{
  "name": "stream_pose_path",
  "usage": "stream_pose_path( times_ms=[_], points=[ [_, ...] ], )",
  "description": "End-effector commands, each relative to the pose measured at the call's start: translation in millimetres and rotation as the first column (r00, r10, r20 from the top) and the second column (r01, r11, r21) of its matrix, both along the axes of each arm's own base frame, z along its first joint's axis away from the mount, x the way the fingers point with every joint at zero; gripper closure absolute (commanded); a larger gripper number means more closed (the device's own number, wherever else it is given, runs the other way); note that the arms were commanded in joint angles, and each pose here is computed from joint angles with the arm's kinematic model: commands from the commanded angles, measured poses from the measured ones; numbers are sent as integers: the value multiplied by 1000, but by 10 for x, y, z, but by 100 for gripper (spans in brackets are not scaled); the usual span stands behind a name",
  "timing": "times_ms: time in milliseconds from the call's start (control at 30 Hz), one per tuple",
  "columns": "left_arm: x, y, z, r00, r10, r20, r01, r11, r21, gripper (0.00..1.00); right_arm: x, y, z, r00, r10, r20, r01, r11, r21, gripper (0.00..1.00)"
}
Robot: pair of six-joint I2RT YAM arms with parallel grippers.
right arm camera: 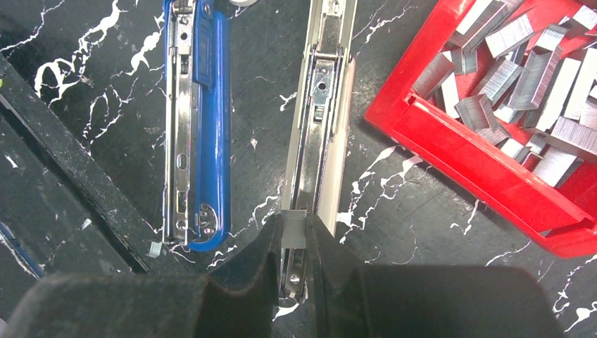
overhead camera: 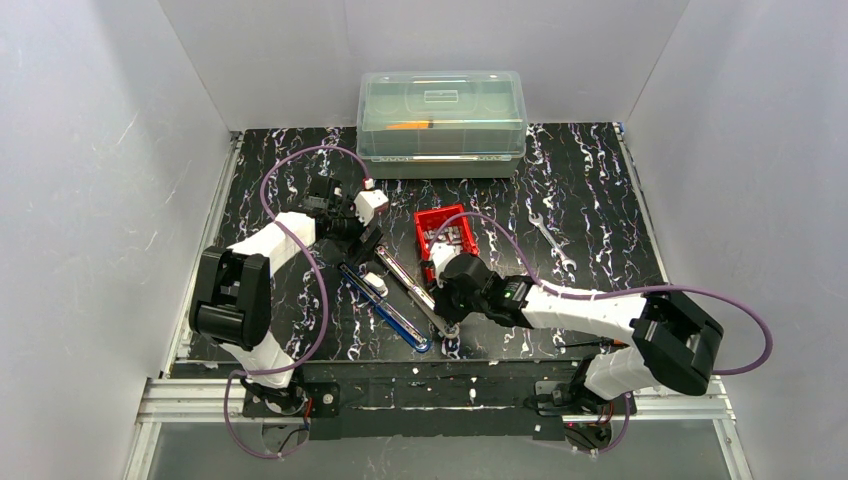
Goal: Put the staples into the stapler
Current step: Install the staple into the stapler.
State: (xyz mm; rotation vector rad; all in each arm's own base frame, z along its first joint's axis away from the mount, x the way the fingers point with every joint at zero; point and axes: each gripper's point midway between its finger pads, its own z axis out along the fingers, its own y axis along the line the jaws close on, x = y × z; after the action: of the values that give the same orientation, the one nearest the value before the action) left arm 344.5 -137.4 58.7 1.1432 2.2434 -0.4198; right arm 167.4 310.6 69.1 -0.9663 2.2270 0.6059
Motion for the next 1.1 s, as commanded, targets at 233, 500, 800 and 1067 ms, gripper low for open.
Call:
stream_pose_path(
  times_ms=[233,500,800,1067],
  points=[
    [-32,-16,199,1000,-2,30,2,1000,-19,20,21,54,-6,1000,-3,12,3,1000,26,84],
    [-30,-21,212,1000,-3,30,4,1000,-21,20,14,38,-41,1000,-2,-1,2,1000,22,85],
    [-41,-27,230,999,-3,32,4,1000,-29,20,36,80,-21,1000,0,6,0,999,44,85],
    [-49,-36,240,1000,-5,31,6,999,-33,20,69,52,-46,1000,-15,15,15,999,34,86]
  ],
)
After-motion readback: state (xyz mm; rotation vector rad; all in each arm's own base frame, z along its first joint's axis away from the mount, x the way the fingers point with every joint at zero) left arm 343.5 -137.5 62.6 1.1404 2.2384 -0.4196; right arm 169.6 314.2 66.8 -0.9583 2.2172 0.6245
